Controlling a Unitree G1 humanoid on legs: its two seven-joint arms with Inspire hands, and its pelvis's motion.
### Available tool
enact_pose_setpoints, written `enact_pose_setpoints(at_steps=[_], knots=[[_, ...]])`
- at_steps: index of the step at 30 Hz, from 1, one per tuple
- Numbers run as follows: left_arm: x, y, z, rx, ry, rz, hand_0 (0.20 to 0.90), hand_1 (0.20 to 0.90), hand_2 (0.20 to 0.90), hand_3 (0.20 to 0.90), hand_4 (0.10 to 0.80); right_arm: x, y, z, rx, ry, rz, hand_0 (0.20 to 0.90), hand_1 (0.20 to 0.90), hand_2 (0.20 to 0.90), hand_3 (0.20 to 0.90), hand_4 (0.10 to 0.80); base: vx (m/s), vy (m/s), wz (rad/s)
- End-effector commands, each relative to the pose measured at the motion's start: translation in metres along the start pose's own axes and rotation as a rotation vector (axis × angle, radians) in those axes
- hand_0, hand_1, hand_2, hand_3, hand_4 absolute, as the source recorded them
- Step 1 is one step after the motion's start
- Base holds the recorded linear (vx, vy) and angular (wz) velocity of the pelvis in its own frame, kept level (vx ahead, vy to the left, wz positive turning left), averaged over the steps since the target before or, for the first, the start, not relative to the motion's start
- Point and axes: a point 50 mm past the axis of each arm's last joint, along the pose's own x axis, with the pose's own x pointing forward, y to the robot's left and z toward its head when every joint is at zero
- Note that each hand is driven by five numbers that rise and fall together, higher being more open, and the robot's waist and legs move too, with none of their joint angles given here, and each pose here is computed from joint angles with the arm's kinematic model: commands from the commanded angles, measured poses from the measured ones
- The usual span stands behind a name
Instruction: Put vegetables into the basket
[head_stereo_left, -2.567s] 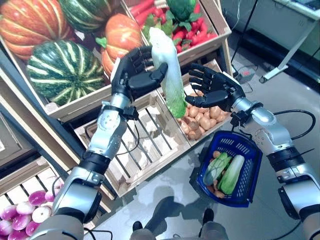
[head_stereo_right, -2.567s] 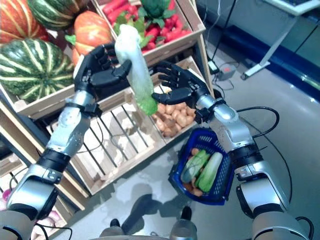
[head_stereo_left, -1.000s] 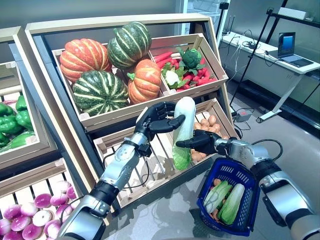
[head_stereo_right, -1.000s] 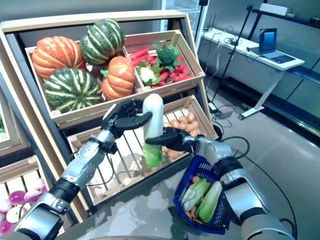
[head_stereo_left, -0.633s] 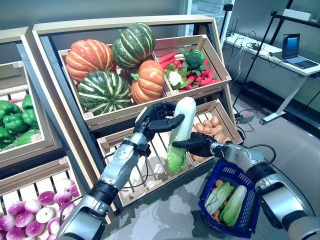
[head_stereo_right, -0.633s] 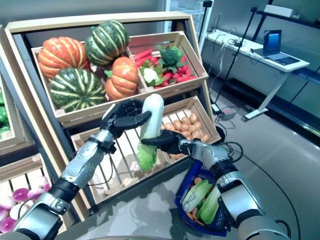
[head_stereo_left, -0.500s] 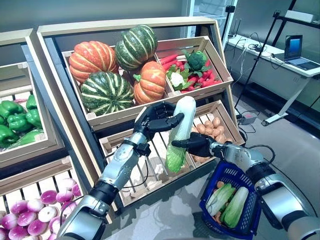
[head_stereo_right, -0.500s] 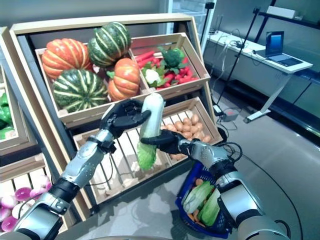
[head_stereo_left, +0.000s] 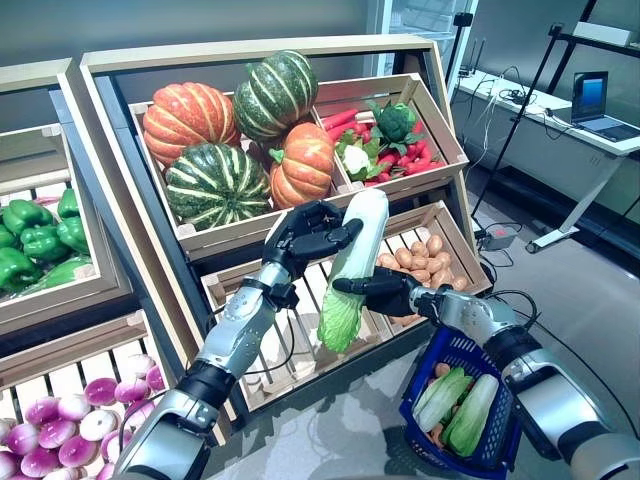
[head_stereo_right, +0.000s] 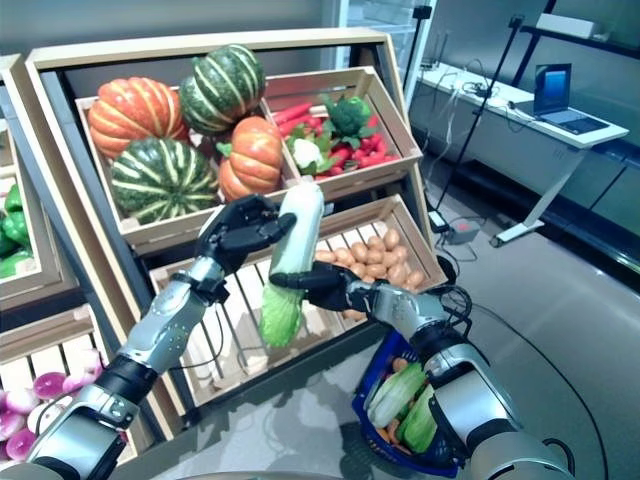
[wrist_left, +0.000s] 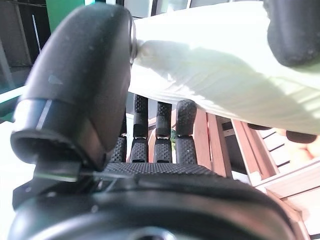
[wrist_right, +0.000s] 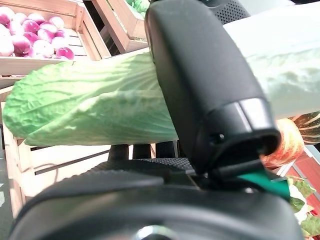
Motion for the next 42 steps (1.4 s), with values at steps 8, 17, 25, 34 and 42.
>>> enact_pose_setpoints(at_steps=[8,17,25,34,42], knots=[[0.016,-0.032,0.068,0.075,-0.258,-0.25,0.9,0.9,0.9,0.9,0.8,-0.033,-0.023,0.034,0.054,-0.333,-0.089,0.3,0.3,0.3,0.3,0.4,0.006,-0.007,-0.02],[-0.02,0.043,0.039,0.087,-0.145,0.003,0.9,0.9,0.9,0.9,0.8,-0.076,-0.067,-0.006,0.136,-0.368,-0.306,0.3,0.3,0.3,0.3,0.4,0.031,-0.039,-0.1],[-0.059,0.084,0.009,0.147,-0.022,0.183,0.9,0.9,0.9,0.9,0.8,-0.121,-0.11,-0.027,0.061,-0.32,-0.727,0.3,0.3,0.3,0.3,0.4,-0.004,-0.04,-0.11],[-0.002,0.056,0.066,0.172,-0.232,0.09,0.9,0.9,0.9,0.9,0.8,-0.172,-0.139,0.028,0.161,-0.506,-1.044,0.3,0.3,0.3,0.3,0.4,-0.297,-0.081,0.11],[0.006,0.039,0.066,0.152,-0.243,0.082,0.9,0.9,0.9,0.9,0.8,-0.206,-0.141,0.063,0.202,-0.613,-1.258,0.3,0.3,0.3,0.3,0.4,-0.129,0.002,0.15]])
